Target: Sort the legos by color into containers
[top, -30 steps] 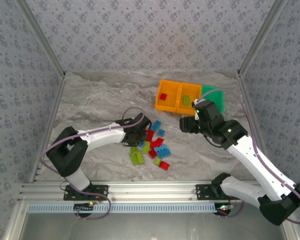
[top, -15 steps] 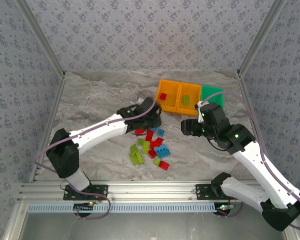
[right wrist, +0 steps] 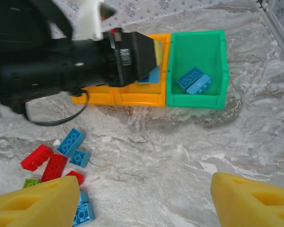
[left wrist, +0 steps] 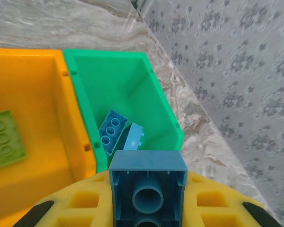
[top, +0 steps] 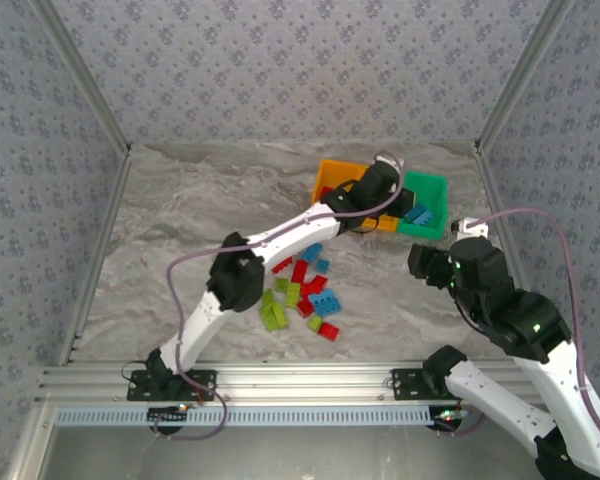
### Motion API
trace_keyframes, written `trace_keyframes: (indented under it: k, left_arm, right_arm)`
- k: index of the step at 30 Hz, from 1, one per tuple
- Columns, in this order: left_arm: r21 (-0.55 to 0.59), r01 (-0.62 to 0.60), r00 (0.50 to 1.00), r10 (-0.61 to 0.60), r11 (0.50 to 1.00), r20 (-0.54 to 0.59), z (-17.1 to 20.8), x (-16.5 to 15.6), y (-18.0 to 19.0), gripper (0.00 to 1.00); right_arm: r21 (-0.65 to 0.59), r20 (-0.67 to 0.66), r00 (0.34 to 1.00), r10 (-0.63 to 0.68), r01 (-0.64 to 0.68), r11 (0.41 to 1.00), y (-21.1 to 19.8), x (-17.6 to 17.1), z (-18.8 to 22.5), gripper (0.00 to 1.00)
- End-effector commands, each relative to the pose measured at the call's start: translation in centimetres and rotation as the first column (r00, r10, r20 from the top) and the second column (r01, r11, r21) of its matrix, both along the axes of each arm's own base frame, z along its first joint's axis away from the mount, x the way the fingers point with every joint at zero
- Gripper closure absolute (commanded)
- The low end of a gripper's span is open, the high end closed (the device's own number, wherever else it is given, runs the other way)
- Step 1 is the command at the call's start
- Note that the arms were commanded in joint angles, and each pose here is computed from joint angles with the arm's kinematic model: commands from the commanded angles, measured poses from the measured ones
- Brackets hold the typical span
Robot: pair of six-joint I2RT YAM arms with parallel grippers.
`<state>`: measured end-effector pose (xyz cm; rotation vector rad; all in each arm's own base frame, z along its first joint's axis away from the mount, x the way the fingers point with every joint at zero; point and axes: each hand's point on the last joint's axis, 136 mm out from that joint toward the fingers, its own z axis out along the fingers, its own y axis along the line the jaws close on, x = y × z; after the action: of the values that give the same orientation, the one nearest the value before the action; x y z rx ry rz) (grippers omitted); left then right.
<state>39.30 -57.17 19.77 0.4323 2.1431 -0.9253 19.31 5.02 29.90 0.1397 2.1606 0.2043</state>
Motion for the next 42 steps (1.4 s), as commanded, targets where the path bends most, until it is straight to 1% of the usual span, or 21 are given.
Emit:
trace_keyframes:
  k: [1, 4, 8, 11, 15, 18, 22, 25, 29, 32, 34, 36, 38, 40, 42]
  left_arm:
    - [-0.080, 0.098, 0.985, -0.085, 0.992, 0.149, 4.2, -0.5, -3.2, 0.80]
    - [-0.072, 0.076, 0.980, -0.062, 0.994, 0.187, 3.2, 0.4, -4.3, 0.77]
    - [-0.059, 0.002, 0.969, 0.013, 0.998, 0.246, 1.5, 2.5, -4.3, 0.74]
    - [-0.064, -0.023, 0.964, 0.040, 0.998, 0.265, -0.1, 3.5, -4.5, 0.72]
    - [-0.068, -0.014, 0.957, 0.034, 0.998, 0.289, -1.5, 4.1, -4.9, 0.54]
    - [-0.076, 0.008, 0.953, 0.015, 0.997, 0.302, -0.6, 3.7, -5.1, 0.41]
    - [-0.099, 0.019, 0.950, 0.013, 0.995, 0.312, 2.5, 3.2, -4.7, 0.39]
    - [-0.100, 0.005, 0.956, 0.025, 0.995, 0.291, 5.7, 2.8, -3.4, 0.39]
    - [-0.070, -0.015, 0.961, 0.033, 0.997, 0.273, 10.1, 2.7, 0.0, 0.39]
    - [-0.024, -0.025, 0.960, 0.031, 0.999, 0.279, 12.8, 2.1, 3.2, 0.39]
    - [-0.016, -0.034, 0.952, 0.037, 0.999, 0.305, 13.2, 1.5, 5.5, 0.39]
    - [-0.099, -0.073, 0.935, 0.102, 0.992, 0.340, 14.7, 0.8, 9.7, 0.38]
    - [-0.128, -0.120, 0.924, 0.157, 0.985, 0.349, 15.8, -0.3, 14.5, 0.37]
    - [-0.089, -0.161, 0.904, 0.183, 0.983, 0.387, 16.4, -2.0, 18.5, 0.35]
    - [-0.036, -0.181, 0.886, 0.179, 0.983, 0.428, 16.6, -4.6, 22.1, 0.30]
  right_arm:
    - [-0.022, -0.024, 0.999, -0.047, 0.046, 0.999, -1.1, -0.5, -0.8, 0.24]
    - [-0.010, -0.022, 0.999, -0.047, 0.047, 0.999, -1.2, -0.7, -1.0, 0.24]
    - [0.006, -0.024, 0.999, -0.048, 0.048, 0.999, -1.1, -0.9, -1.4, 0.24]
    - [0.016, -0.035, 0.998, -0.045, 0.045, 0.999, -1.1, -1.2, -1.8, 0.24]
    - [0.025, -0.044, 0.998, -0.041, 0.043, 0.999, -1.3, -1.7, -2.1, 0.24]
    - [0.025, -0.047, 0.998, -0.043, 0.045, 0.999, -1.4, -1.9, -2.4, 0.23]
    - [0.024, -0.050, 0.998, -0.043, 0.045, 0.999, -1.3, -1.8, -2.7, 0.23]
    - [0.021, -0.056, 0.997, -0.056, 0.057, 0.998, -1.5, -1.8, -2.9, 0.23]
    - [0.017, -0.061, 0.996, -0.065, 0.066, 0.998, -1.5, -1.6, -3.1, 0.20]
    - [0.009, -0.080, 0.996, -0.039, 0.039, 0.999, -0.7, -1.1, -3.6, 0.14]
    - [0.002, -0.108, 0.994, 0.002, -0.002, 1.000, 0.4, -0.4, -4.3, 0.11]
    - [0.005, -0.144, 0.989, 0.038, -0.037, 0.999, 1.8, 0.5, -5.2, 0.11]
    - [0.015, -0.172, 0.981, 0.092, -0.091, 0.996, 3.4, 1.3, -6.1, 0.11]
    - [0.045, -0.201, 0.963, 0.180, -0.174, 0.984, 5.8, 2.3, -7.1, 0.11]
    - [0.089, -0.249, 0.933, 0.261, -0.246, 0.965, 8.4, 3.2, -8.6, 0.11]
